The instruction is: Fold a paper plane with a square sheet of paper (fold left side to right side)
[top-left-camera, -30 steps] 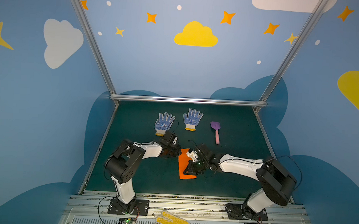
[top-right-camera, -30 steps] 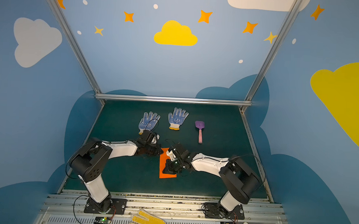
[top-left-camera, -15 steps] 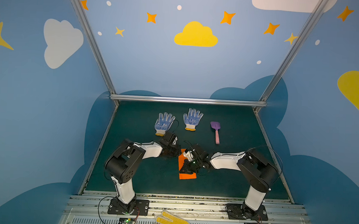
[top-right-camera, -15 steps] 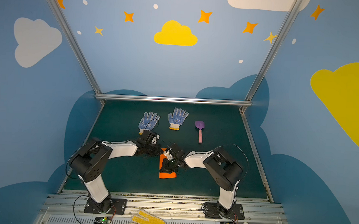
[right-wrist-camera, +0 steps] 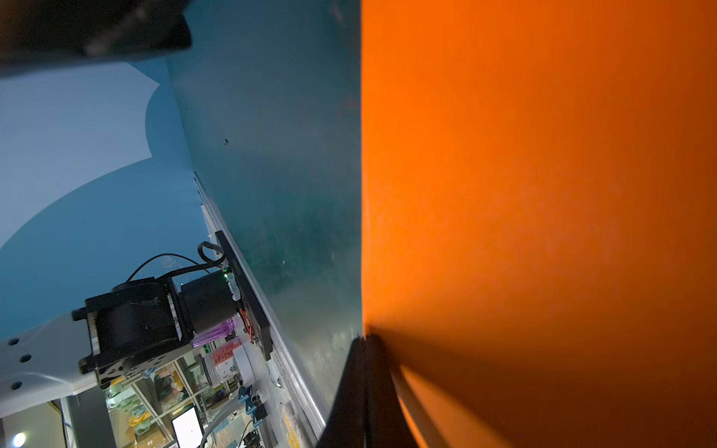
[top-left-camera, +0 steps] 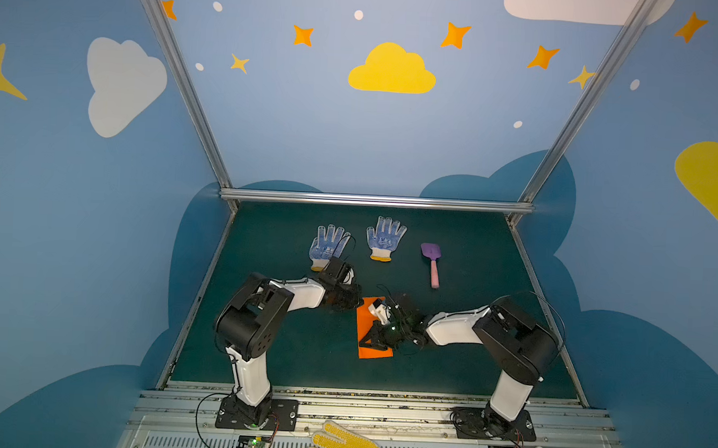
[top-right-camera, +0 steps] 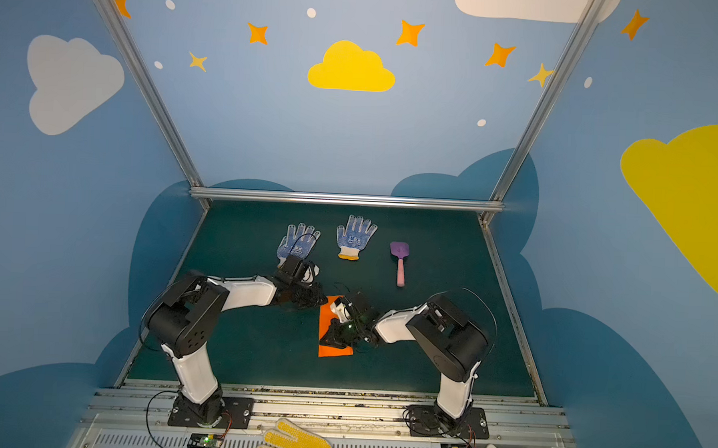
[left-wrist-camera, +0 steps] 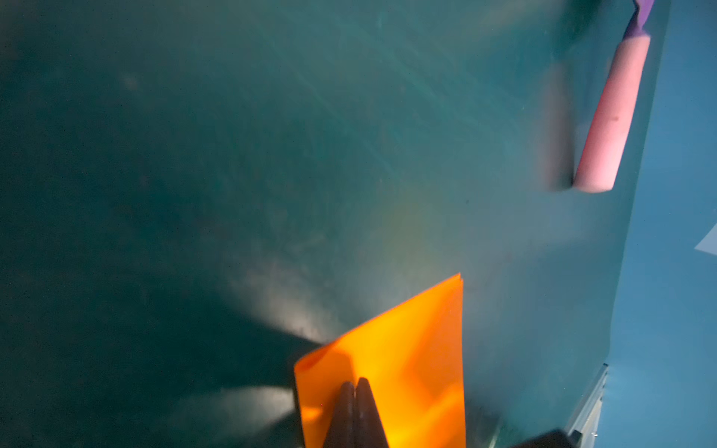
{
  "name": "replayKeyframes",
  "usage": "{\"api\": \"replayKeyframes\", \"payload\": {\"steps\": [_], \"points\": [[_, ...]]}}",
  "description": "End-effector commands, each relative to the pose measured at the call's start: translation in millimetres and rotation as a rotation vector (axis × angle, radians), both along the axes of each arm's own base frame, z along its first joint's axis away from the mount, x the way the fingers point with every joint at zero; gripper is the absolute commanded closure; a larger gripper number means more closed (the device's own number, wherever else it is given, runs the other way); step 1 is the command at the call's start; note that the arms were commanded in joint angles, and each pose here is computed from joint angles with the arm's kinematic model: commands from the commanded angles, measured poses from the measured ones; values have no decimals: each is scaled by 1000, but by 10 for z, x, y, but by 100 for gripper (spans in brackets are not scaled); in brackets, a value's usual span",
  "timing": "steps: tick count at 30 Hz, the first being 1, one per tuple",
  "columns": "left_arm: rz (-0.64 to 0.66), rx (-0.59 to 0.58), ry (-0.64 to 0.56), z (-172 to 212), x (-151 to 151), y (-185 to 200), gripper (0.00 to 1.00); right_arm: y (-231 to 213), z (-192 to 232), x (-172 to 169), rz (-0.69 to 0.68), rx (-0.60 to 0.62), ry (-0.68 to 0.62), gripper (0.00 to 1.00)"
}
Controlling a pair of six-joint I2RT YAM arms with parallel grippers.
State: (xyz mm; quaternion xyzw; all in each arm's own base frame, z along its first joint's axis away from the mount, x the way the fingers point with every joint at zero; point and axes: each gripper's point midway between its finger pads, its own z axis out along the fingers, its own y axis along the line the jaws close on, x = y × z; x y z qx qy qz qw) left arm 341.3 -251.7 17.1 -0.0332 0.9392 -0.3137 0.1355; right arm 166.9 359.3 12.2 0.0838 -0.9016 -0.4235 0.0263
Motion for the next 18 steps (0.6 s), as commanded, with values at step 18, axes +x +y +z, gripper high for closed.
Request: {"api": "replayKeyframes", "payload": {"steps": [18], "points": [[19,-36,-68,524,121,242,96,-505,-562,-254,-64,-246,113,100]]}}
